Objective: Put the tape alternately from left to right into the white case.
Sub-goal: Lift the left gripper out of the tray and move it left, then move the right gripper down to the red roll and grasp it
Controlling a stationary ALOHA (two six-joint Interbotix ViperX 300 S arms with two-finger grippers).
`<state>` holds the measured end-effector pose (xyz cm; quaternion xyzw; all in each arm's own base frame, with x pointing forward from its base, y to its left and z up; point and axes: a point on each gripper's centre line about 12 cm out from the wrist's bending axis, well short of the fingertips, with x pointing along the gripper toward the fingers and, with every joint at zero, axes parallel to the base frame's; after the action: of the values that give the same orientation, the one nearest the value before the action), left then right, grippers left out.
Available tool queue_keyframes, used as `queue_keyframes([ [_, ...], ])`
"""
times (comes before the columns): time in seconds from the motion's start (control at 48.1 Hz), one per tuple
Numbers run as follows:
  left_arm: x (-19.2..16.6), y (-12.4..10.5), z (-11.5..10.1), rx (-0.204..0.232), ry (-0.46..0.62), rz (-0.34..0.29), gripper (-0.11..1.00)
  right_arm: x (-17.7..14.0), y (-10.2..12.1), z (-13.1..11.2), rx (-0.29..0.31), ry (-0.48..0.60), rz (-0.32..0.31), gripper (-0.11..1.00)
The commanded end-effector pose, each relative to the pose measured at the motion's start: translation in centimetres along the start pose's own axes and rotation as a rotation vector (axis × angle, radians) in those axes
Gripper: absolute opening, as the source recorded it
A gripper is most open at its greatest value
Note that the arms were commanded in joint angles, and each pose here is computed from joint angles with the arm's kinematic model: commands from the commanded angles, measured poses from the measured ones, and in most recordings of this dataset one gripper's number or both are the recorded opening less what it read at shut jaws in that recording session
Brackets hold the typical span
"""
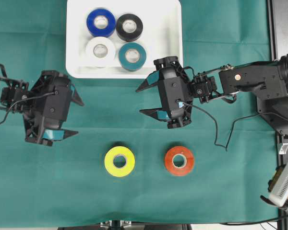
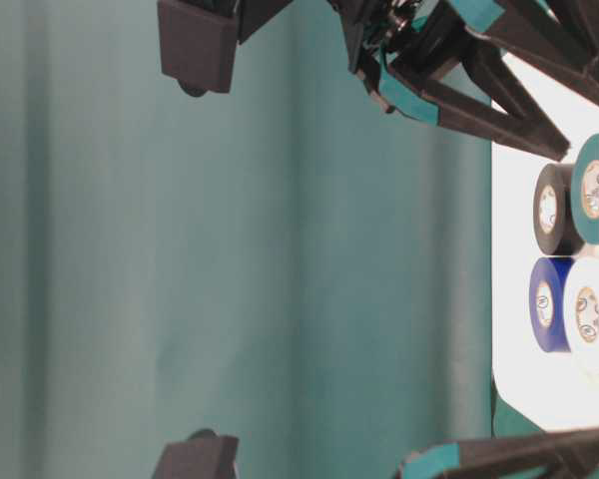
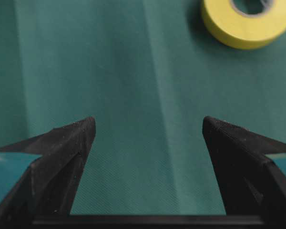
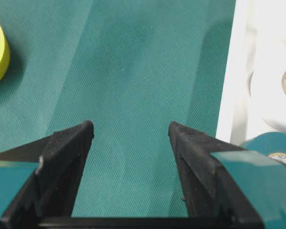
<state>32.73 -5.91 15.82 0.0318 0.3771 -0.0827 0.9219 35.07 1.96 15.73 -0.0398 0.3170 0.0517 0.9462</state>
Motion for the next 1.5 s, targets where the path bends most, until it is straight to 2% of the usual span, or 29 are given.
queue_keyframes([
  [0.0, -0.9, -0.6, 0.5, -0.025, -0.032, -0.013, 0.47, -0.5, 0.0, 1.1, -0.001, -0.041, 0.001, 0.68],
  [0.166, -2.0, -0.8, -0.4, -0.053, -0.038, -0.02, 0.47, -0.5, 0.0, 1.1, -0.001, -0.041, 0.001, 0.68],
  [0.644, -3.6, -0.3, -1.7, -0.06, -0.058, -0.01, 0.47, -1.3, 0.5, 1.1, -0.002, -0.045, 0.009, 0.68],
  [0.977, -3.5, 0.3, -1.6, -0.069, -0.075, 0.005, 0.47, -1.7, 0.7, 0.8, 0.002, -0.047, 0.012, 0.68],
  [1.102, -3.4, 0.3, -1.7, -0.069, -0.071, 0.005, 0.47, -2.0, 1.4, 0.9, 0.008, -0.053, 0.03, 0.68],
  [1.476, -3.4, 0.5, -1.5, -0.075, -0.086, 0.01, 0.47, -4.0, 5.3, 0.0, -0.03, -0.067, 0.13, 0.68],
])
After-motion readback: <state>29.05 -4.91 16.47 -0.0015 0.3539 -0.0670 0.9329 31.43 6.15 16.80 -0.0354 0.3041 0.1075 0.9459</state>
